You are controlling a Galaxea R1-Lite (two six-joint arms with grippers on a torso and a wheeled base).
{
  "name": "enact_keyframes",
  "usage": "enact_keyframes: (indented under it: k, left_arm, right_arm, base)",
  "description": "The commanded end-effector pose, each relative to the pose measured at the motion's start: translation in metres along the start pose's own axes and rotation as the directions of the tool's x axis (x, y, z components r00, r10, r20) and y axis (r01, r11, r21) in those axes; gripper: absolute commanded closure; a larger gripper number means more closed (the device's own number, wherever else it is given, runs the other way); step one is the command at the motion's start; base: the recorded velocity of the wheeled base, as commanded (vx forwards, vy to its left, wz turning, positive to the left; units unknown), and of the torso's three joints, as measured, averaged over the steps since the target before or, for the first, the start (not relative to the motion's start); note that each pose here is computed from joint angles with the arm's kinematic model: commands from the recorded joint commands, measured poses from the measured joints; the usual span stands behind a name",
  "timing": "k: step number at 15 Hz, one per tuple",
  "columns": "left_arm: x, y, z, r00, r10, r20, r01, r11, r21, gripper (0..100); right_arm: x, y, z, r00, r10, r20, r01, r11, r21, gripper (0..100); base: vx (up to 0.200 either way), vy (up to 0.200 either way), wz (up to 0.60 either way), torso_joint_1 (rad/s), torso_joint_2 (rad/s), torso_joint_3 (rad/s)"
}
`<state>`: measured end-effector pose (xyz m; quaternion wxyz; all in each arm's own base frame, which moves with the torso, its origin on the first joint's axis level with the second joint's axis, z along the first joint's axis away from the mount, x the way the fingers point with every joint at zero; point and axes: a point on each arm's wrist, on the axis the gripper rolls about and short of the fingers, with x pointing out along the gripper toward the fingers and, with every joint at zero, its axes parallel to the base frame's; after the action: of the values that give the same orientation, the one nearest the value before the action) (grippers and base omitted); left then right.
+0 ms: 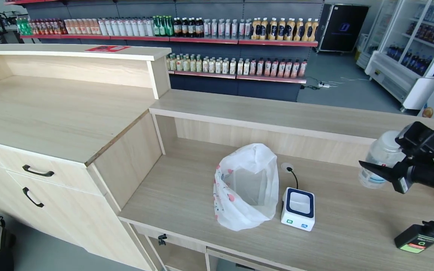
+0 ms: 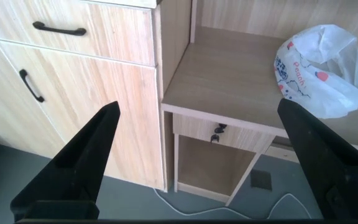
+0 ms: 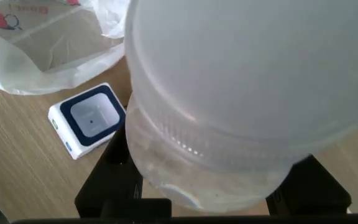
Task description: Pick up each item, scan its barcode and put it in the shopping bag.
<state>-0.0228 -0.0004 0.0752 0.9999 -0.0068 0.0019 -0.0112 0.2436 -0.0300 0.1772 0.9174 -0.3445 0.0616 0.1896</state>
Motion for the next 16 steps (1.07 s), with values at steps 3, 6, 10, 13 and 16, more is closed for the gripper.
enact_keyframes:
  k: [3, 6, 10, 13, 16]
  left_arm:
    - [0.0, 0.0, 0.0, 1.0, -0.001, -0.001, 0.001, 1.0, 0.0, 0]
    - [0.0, 0.0, 0.0, 1.0, -0.001, -0.001, 0.001, 1.0, 0.0, 0]
    - [0.0, 0.0, 0.0, 1.0, -0.001, -0.001, 0.001, 1.0, 0.0, 0]
    - [0.0, 0.0, 0.0, 1.0, -0.001, -0.001, 0.001, 1.0, 0.0, 0]
    - [0.0, 0.0, 0.0, 1.0, -0.001, -0.001, 0.001, 1.0, 0.0, 0]
  right_arm:
    - [0.022, 0.002, -0.031, 0.988, 0.146, 0.043, -0.145, 0.989, -0.033, 100]
    - [0.032, -0.001, -0.048, 0.959, 0.259, 0.117, -0.238, 0.957, -0.166, 100]
    - [0.043, 0.001, -0.06, 0.924, 0.346, 0.165, -0.29, 0.912, -0.292, 100]
    - [0.048, 0.002, -0.064, 0.899, 0.4, 0.179, -0.329, 0.885, -0.328, 100]
    - [0.054, -0.005, -0.063, 0.888, 0.419, 0.189, -0.339, 0.875, -0.346, 100]
  base:
    - [0.0, 0.0, 0.0, 0.0, 0.0, 0.0]
    - [0.0, 0.0, 0.0, 0.0, 0.0, 0.0]
    - [0.0, 0.0, 0.0, 0.0, 0.0, 0.0]
    - [0.0, 0.0, 0.0, 0.0, 0.0, 0.0]
    - [0.0, 0.0, 0.0, 0.0, 0.0, 0.0]
